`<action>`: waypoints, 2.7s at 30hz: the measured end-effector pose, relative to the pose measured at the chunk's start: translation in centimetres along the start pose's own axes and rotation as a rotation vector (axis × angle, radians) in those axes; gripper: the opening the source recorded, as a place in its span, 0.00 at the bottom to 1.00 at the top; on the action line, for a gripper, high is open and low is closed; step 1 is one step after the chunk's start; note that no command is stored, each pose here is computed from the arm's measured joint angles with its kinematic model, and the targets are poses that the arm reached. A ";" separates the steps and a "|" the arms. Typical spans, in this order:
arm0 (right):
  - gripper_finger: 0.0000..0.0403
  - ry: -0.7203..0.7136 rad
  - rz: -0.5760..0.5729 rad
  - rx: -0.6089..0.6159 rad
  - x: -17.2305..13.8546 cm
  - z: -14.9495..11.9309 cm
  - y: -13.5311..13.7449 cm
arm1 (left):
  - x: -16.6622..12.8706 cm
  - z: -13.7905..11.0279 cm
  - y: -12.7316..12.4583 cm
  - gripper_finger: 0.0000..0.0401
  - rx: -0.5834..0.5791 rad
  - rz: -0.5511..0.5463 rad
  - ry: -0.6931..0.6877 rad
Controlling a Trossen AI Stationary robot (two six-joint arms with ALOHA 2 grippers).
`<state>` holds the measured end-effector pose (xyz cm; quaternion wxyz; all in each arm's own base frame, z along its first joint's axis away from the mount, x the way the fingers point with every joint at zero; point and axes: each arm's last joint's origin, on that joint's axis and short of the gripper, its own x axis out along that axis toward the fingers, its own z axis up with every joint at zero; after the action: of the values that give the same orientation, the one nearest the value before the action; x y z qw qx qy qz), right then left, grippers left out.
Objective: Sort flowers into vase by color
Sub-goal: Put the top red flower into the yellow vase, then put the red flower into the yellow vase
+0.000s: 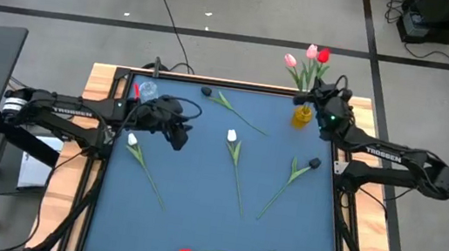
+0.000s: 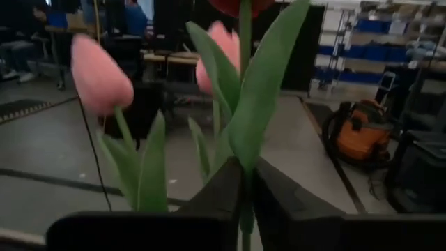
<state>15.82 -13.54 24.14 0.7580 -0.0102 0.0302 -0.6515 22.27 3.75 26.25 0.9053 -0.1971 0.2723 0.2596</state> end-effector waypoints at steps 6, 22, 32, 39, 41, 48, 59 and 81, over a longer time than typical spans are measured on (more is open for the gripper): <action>0.23 0.139 -0.008 0.062 -0.1 -1.8 0.0 | -0.1 -1.0 0.8 0.41 -0.135 0.071 0.111; 0.39 0.426 0.065 0.491 -4.1 -3.1 -1.2 | -2.0 -7.6 -2.5 0.41 -0.262 0.009 0.454; 0.31 0.674 0.264 0.712 -7.1 -3.7 0.7 | -3.0 -10.7 -3.9 0.41 -0.584 0.044 0.538; 0.27 0.760 0.386 0.735 -9.9 -4.5 3.5 | -2.5 -10.3 -3.3 0.41 -0.569 0.080 0.479; 0.27 0.801 0.430 0.746 -10.7 -4.9 4.5 | -2.3 -10.0 -3.1 0.41 -0.566 0.062 0.485; 0.26 0.950 0.537 0.729 -13.3 -6.6 8.2 | -1.9 -8.7 -4.4 0.41 -0.444 -0.154 0.417; 0.26 0.843 1.186 0.001 -20.8 -3.5 18.9 | -3.0 -8.7 -6.8 0.41 -0.067 -0.428 0.323; 0.26 0.832 1.546 -0.632 -34.6 -9.9 27.8 | -3.5 -9.3 -7.2 0.40 0.154 -0.485 0.296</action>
<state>37.54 25.06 13.84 0.8714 0.0412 0.4736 0.1213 20.30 -7.85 22.69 0.9036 -0.2230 0.3652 -0.0171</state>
